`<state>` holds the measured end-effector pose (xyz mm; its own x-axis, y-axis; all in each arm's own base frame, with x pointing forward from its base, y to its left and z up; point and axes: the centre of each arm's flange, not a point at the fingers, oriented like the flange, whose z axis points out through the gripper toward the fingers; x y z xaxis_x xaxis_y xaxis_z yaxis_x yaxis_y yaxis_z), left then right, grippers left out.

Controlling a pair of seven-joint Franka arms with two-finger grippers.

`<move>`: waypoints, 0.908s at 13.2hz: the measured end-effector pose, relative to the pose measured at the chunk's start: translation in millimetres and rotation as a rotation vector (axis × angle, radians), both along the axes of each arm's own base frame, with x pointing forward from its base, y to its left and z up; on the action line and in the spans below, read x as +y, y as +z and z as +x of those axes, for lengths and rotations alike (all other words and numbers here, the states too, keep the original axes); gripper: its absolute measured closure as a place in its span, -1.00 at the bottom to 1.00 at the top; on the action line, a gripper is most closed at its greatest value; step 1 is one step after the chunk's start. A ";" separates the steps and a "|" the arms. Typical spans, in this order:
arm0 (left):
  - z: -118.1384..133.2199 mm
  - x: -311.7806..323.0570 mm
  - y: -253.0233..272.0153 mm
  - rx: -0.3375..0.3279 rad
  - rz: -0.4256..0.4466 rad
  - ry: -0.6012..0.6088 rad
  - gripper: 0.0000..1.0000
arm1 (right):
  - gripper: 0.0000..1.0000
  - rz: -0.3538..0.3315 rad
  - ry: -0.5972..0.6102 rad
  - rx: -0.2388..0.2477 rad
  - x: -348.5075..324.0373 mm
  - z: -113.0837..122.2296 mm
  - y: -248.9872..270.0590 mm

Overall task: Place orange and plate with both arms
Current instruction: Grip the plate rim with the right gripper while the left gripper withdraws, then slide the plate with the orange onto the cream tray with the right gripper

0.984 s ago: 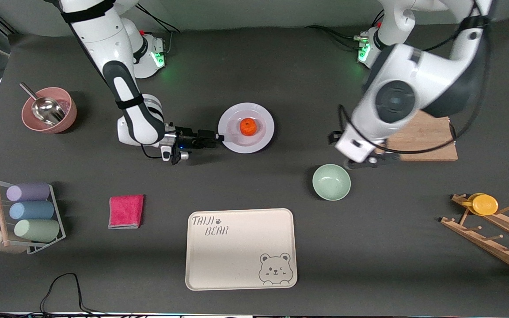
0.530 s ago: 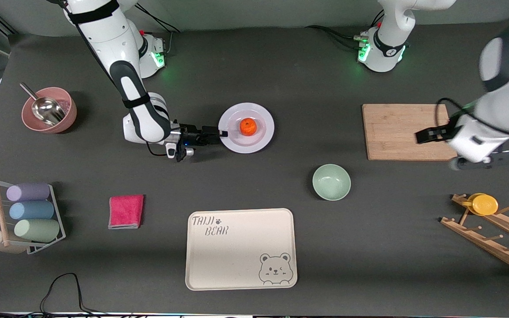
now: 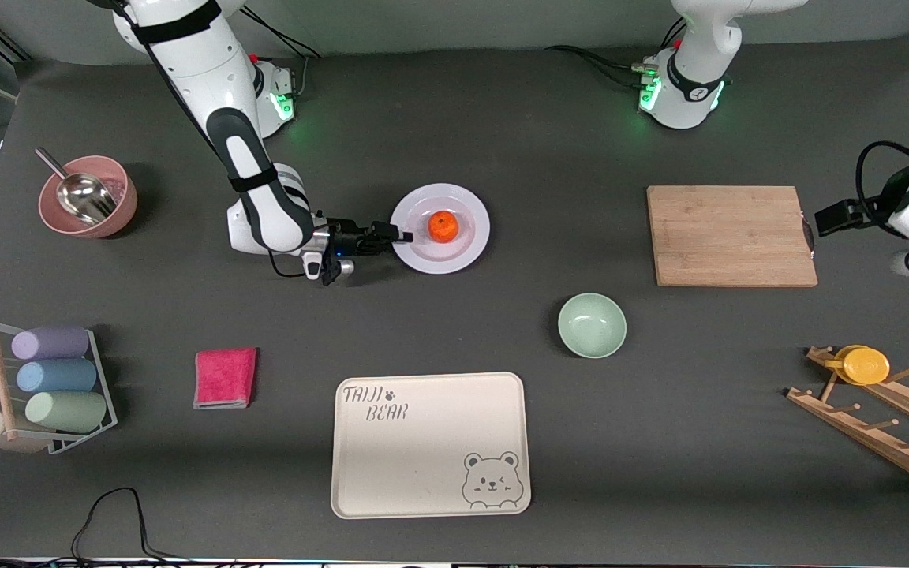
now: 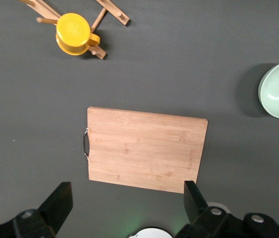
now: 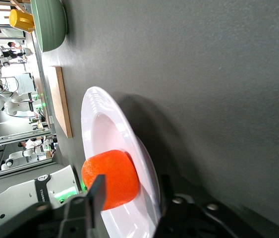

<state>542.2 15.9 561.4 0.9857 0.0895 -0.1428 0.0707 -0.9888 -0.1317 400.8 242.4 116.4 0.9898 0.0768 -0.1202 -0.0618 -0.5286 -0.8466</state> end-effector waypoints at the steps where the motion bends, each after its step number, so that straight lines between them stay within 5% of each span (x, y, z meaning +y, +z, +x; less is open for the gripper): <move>1: -3.8 1.3 4.6 -0.007 0.007 0.001 -1.00 | 0.30 0.000 -0.001 0.000 -0.4 0.2 -0.1; 3: -4.1 1.3 4.1 -0.017 0.008 -0.001 -1.00 | 0.75 0.004 -0.001 0.000 -0.4 0.6 0.3; 4: -2.4 0.7 -0.1 -0.026 0.007 -0.004 -1.00 | 0.82 0.023 0.000 -0.001 0.8 2.4 3.1; 12: -1.2 -7.6 -26.1 -0.004 0.004 -0.023 -1.00 | 0.85 0.028 -0.069 -0.021 -26.1 24.4 10.3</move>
